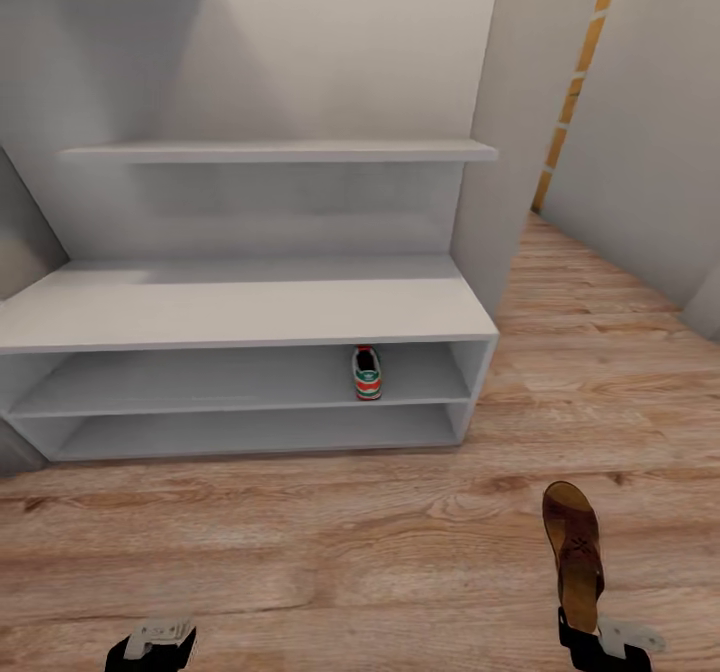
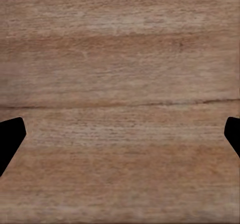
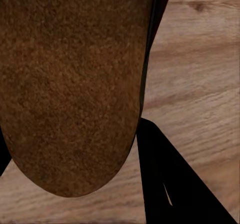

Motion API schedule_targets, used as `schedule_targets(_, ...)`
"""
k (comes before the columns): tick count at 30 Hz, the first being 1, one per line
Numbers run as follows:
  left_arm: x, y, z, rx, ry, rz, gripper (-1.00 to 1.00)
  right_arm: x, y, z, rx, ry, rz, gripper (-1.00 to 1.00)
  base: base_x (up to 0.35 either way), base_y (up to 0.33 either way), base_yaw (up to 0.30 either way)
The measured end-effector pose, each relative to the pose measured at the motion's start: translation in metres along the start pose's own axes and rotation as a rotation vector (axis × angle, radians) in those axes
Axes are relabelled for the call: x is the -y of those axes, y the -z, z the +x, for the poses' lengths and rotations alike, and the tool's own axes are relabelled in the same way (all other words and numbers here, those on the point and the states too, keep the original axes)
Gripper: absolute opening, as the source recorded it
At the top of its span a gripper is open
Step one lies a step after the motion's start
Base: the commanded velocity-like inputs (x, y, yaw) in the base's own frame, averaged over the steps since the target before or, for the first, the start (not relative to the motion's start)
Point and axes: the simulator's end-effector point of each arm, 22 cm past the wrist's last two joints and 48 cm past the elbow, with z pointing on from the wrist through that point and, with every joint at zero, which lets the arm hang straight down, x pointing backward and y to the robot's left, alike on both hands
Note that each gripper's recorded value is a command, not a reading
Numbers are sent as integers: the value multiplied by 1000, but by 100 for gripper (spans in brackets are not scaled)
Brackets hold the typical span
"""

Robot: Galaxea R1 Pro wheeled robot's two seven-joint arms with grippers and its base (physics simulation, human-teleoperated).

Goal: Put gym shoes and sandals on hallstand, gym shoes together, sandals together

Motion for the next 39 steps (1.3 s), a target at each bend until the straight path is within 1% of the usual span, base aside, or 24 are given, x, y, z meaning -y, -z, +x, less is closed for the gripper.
schedule_targets(1, -6, 4, 6, 0, 14, -12, 100, -1, 0, 0, 0, 0, -1, -100, 0, 309, 0)
schedule_targets(2, -7, 5, 7, 1, 21, -9, 100, -1, 0, 0, 0, 0, 0, -100, 0, 309, 0)
schedule_targets(5, -2, 6, 8, 4, 27, 20, 100, -1, 0, 0, 0, 0, 0, -100, 0, 309, 0)
schedule_targets(8, 0, 7, 9, 7, 44, 44, 100, 0, 0, 0, 0, -2, 1, -100, 0, 309, 0)
schedule_targets(13, -3, 9, 18, -8, 65, 46, 100, 0, 0, 0, 0, -2, 2, -100, 0, 309, 0)
schedule_targets(39, -4, 10, 22, -15, 69, 46, 100, -1, 0, 0, -1, -4, 2, -100, 0, 309, 0)
